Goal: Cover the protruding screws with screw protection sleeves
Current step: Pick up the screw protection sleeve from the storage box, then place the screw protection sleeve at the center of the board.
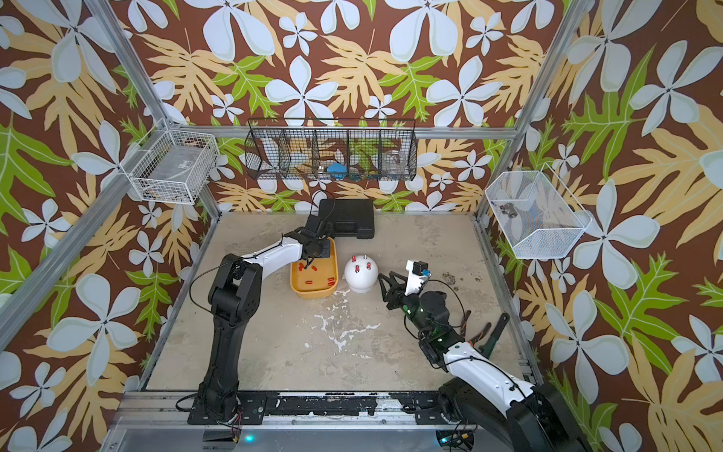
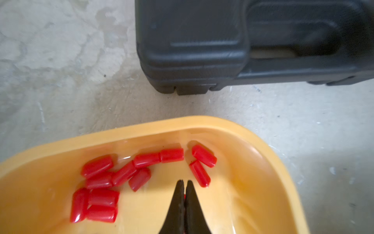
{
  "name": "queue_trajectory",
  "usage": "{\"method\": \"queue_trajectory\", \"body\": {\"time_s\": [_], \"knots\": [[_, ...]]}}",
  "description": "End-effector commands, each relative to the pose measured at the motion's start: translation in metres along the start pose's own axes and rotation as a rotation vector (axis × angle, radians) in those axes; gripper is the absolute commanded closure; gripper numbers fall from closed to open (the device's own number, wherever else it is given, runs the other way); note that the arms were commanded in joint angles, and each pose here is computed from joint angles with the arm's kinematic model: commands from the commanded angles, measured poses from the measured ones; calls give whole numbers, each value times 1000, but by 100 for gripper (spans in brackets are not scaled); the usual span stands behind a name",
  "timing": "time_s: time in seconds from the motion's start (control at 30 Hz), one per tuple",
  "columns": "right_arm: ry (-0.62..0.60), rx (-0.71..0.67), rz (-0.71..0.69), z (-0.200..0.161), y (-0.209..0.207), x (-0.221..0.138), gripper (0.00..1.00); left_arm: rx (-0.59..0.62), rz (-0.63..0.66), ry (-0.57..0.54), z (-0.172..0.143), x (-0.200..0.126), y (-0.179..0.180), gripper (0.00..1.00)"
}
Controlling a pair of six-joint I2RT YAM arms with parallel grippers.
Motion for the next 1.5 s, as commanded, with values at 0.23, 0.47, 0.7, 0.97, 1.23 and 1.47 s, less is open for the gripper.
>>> {"method": "queue_trajectory", "body": {"time_s": [0.23, 0.47, 0.7, 0.97, 1.23, 1.47], "knots": [[-22, -5, 13, 6, 3, 0, 51, -21, -81, -37, 3, -57, -2, 100], [-27, -7, 17, 10, 6, -2, 51, -44, -160, -95, -30, -133, 3, 100], [5, -15, 7, 17, 12, -1, 51, -47, -268, -2, -99, -182, -5, 100], [58, -27, -23, 9, 8, -9, 51, -29, -396, 139, -168, -192, -58, 100], [80, -38, -79, 1, -3, -15, 50, -28, -469, 222, -204, -164, -110, 100], [69, -51, -97, 1, -7, -18, 51, 65, -406, 300, -231, -128, -135, 100]]}}
Point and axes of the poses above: each gripper's point midway between its finger pads, its own x axis out along the fingers, its own y axis along the line the jaws close on, z = x × y, the point moved 2 cm from there along -x, back along the fingers, and after that the axes turned 2 degrees about x, right-handed, at the moved point
